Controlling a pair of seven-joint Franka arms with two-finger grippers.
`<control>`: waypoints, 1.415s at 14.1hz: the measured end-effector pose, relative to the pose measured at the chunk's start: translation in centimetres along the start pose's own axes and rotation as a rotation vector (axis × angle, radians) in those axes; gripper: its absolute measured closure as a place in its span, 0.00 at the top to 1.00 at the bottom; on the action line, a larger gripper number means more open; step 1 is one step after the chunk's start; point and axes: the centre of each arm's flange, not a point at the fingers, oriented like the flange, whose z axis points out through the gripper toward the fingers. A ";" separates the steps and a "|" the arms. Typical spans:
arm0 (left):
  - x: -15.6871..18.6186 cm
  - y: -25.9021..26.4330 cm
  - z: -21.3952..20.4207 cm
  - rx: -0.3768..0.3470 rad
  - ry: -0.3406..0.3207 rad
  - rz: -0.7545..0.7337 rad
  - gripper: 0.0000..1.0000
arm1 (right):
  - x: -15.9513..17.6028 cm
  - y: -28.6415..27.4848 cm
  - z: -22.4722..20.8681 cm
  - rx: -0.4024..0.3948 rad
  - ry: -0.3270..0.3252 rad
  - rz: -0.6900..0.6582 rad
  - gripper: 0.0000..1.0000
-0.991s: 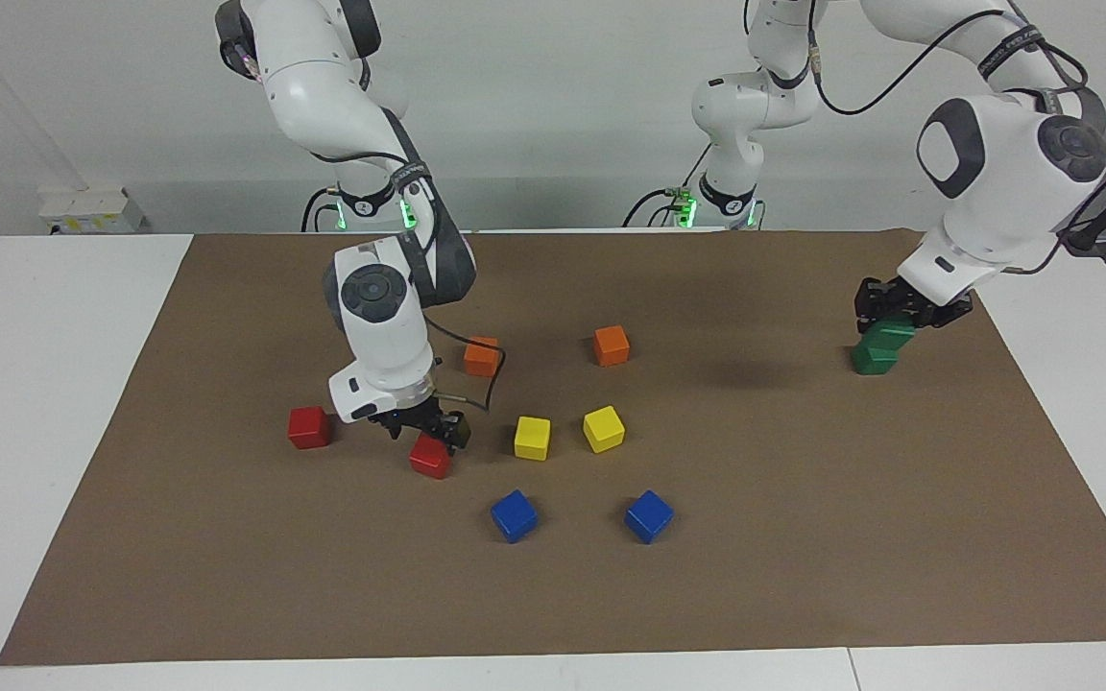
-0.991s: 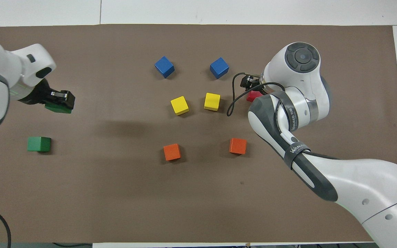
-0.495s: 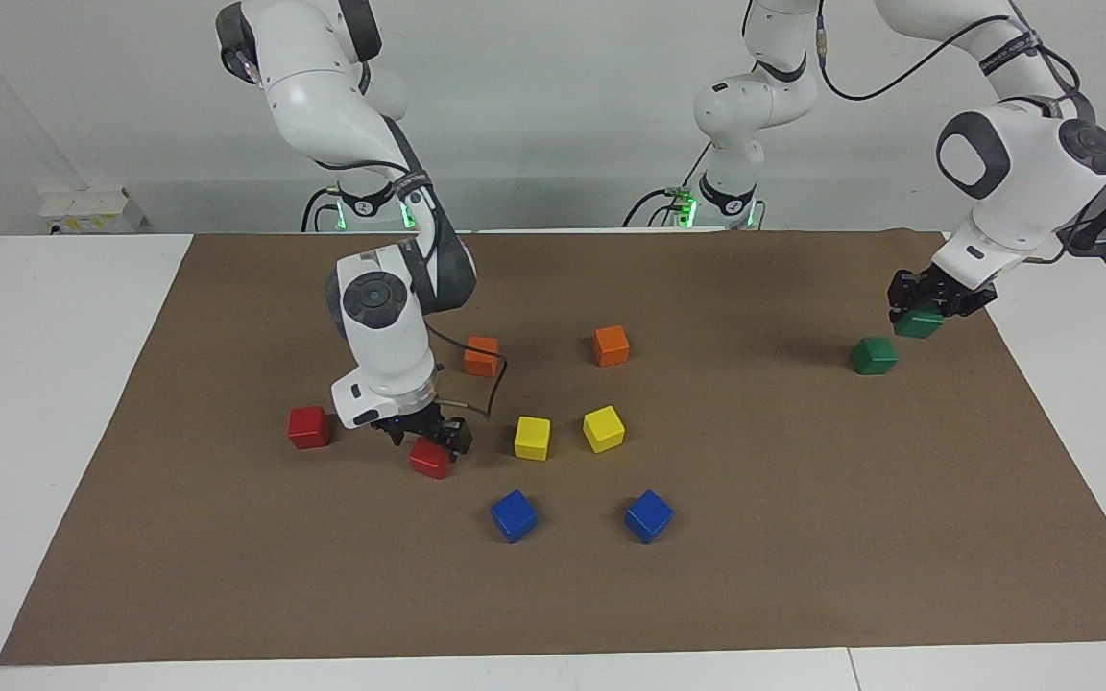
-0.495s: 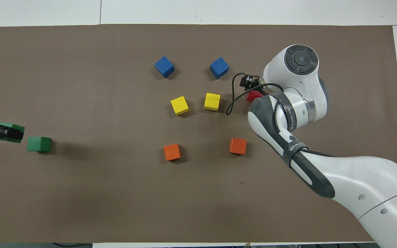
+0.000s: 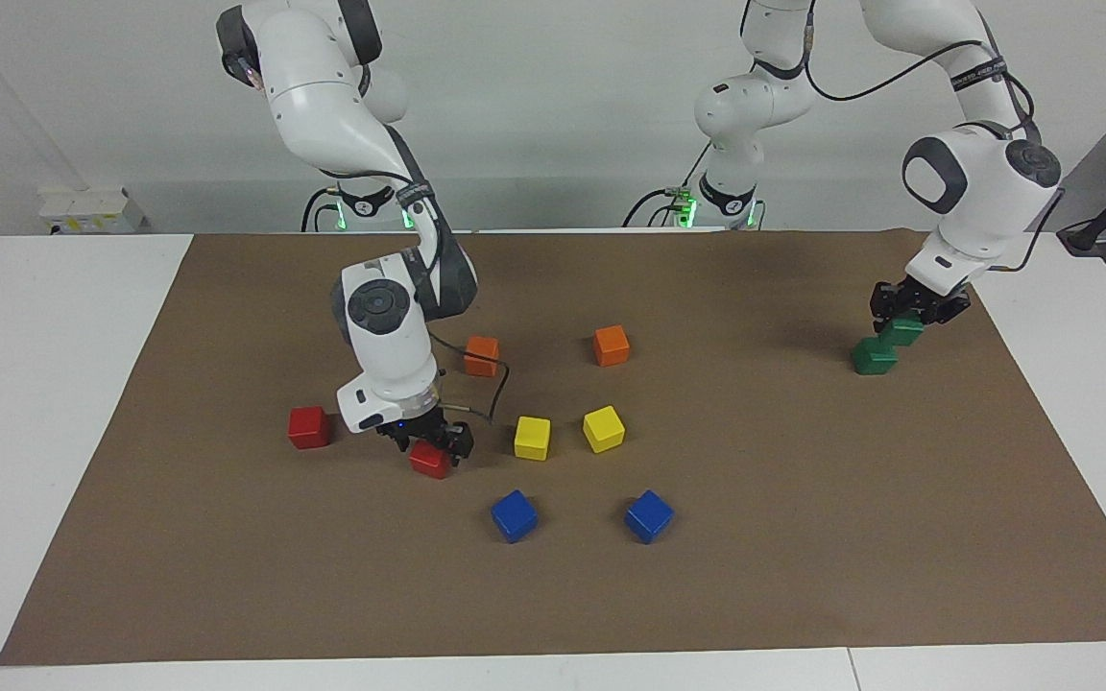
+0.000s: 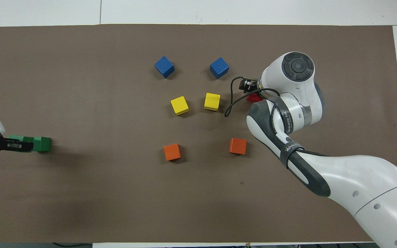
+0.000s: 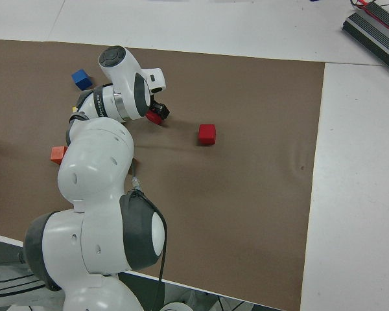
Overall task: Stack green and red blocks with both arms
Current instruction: 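Stack green on green with the left gripper while the right gripper carries red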
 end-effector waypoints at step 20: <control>-0.7 0.4 3.1 -0.009 0.016 -0.158 0.55 | 4.9 17.3 -17.4 -0.090 0.013 -0.424 0.55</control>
